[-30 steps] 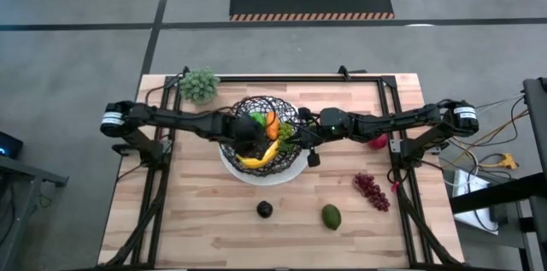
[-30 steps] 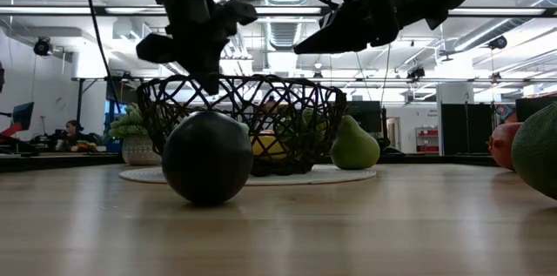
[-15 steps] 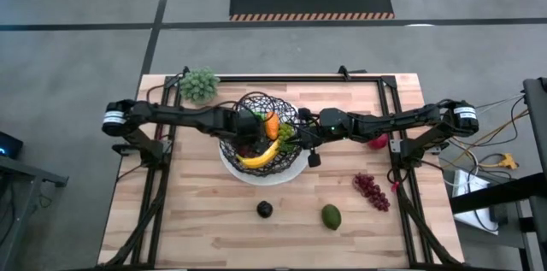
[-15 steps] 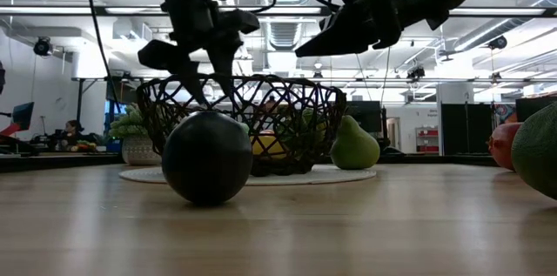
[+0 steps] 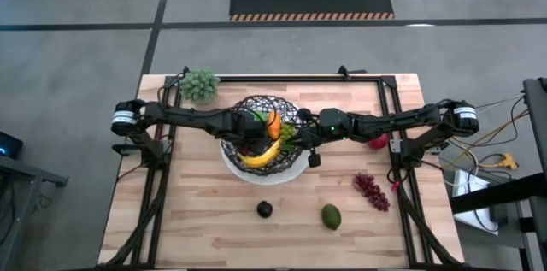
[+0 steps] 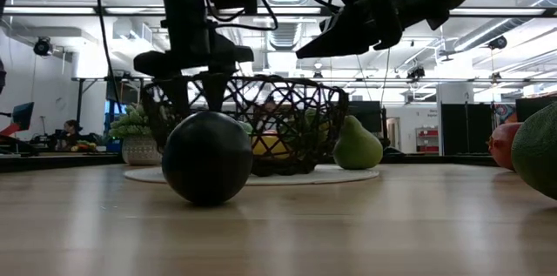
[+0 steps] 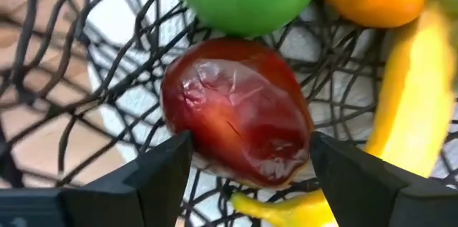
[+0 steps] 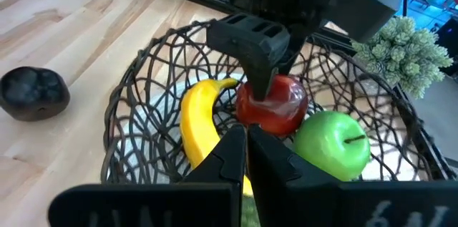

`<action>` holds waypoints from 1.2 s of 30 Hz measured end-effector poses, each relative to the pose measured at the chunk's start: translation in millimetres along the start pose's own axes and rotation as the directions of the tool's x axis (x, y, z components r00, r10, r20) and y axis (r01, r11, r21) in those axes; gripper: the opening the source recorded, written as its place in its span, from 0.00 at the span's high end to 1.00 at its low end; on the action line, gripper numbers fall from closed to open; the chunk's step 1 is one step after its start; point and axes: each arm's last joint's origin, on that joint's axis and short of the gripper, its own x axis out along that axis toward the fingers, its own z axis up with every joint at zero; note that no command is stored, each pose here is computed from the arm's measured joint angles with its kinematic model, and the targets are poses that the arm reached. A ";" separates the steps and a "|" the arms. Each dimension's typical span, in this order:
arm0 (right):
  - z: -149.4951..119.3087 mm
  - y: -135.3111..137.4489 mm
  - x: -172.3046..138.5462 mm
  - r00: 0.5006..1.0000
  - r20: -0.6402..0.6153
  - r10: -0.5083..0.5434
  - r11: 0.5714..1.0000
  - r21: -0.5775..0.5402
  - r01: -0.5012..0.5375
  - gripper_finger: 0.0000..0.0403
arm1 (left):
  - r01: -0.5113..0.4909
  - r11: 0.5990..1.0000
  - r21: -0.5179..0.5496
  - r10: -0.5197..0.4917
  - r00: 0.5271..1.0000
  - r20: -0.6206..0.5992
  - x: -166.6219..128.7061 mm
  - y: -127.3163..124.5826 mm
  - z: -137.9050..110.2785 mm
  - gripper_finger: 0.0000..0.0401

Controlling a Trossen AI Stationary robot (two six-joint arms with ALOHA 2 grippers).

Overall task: Build produce basket
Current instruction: Put the red apple into the wire basket

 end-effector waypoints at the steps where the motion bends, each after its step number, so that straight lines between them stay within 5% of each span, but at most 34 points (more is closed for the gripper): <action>1: -0.1 0.1 0.0 1.000 -0.001 0.001 1.000 0.001 -0.001 0.98 | 0.000 1.000 0.000 0.000 1.000 0.002 0.4 -0.1 0.0 0.34; 21: -1.5 0.6 0.0 1.000 -0.014 0.005 1.000 0.002 -0.005 0.98 | 0.061 0.998 -0.017 -0.060 0.998 0.021 -6.0 -0.7 3.3 0.32; 36: -1.5 0.7 0.0 1.000 -0.015 0.006 1.000 0.003 -0.006 0.98 | 0.103 0.995 0.013 -0.103 0.994 0.026 -6.5 -3.8 5.5 0.03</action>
